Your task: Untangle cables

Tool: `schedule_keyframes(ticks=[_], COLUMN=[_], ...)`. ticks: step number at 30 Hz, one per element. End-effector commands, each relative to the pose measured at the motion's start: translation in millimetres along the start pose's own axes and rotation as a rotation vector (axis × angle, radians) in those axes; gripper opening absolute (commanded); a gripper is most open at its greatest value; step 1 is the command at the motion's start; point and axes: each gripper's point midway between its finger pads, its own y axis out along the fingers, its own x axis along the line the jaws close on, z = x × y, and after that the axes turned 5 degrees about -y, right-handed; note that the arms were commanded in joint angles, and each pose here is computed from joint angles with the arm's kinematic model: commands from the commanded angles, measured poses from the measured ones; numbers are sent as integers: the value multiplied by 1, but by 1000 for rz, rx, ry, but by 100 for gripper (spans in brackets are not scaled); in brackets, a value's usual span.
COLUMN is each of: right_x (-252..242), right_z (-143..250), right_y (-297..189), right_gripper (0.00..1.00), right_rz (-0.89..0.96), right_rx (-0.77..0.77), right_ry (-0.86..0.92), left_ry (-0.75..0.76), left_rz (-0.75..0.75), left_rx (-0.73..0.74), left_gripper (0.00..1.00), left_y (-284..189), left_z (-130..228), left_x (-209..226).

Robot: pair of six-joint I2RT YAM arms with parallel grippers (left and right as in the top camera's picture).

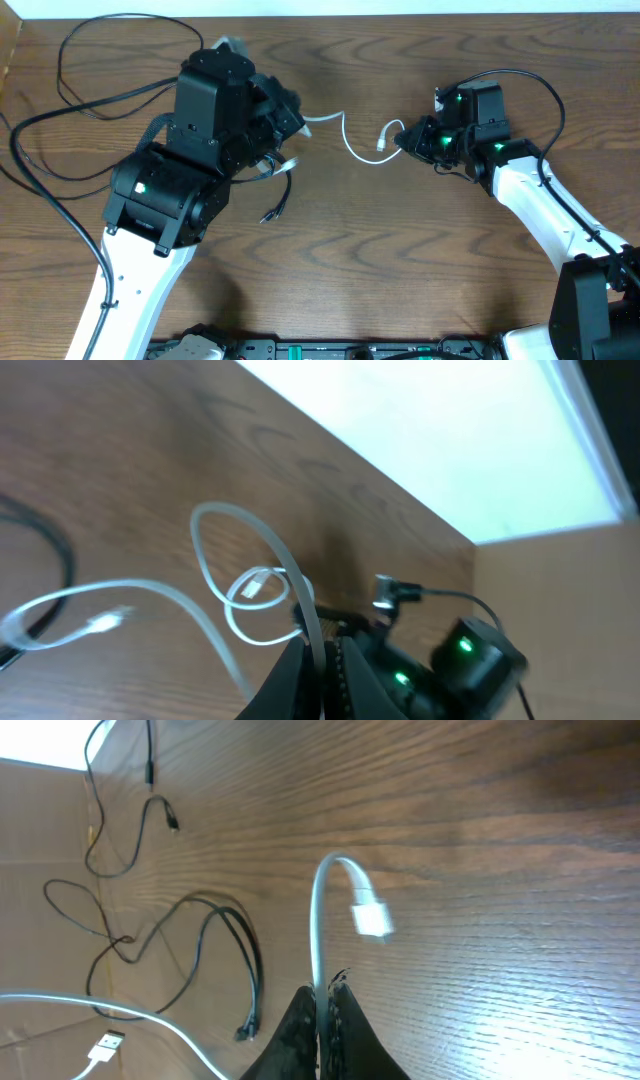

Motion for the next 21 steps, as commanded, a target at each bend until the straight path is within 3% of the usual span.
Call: schedule_keyframes(ticks=[1, 3, 5, 7, 10, 12, 14, 21], right_x=[8, 8, 11, 20, 33, 36, 40, 57], right_z=[1, 1, 1, 0, -7, -13, -22, -38], right_y=[-3, -3, -3, -6, -16, -24, -35, -71], right_gripper=[11, 12, 22, 37, 81, 94, 99, 99], right_rz=[-29, -29, -48, -109, -221, -277, -347, -558], right_rx=[11, 11, 16, 26, 32, 28, 15, -21], right_ry=[-3, -2, -16, -51, -67, -72, -111, -248], left_ry=[75, 93, 116, 147, 175, 198, 211, 225], left_rz=[56, 57, 60, 78, 104, 133, 164, 288], left_rx=[45, 48, 55, 77, 109, 127, 153, 236], left_gripper=[7, 8, 7, 7, 7, 7, 7, 7], left_y=[-1, -1, -1, -2, -2, -3, -5, -12], left_z=[6, 6, 8, 12, 18, 22, 26, 40], left_x=[-11, -11, -11, -14, -18, -23, -28, -50])
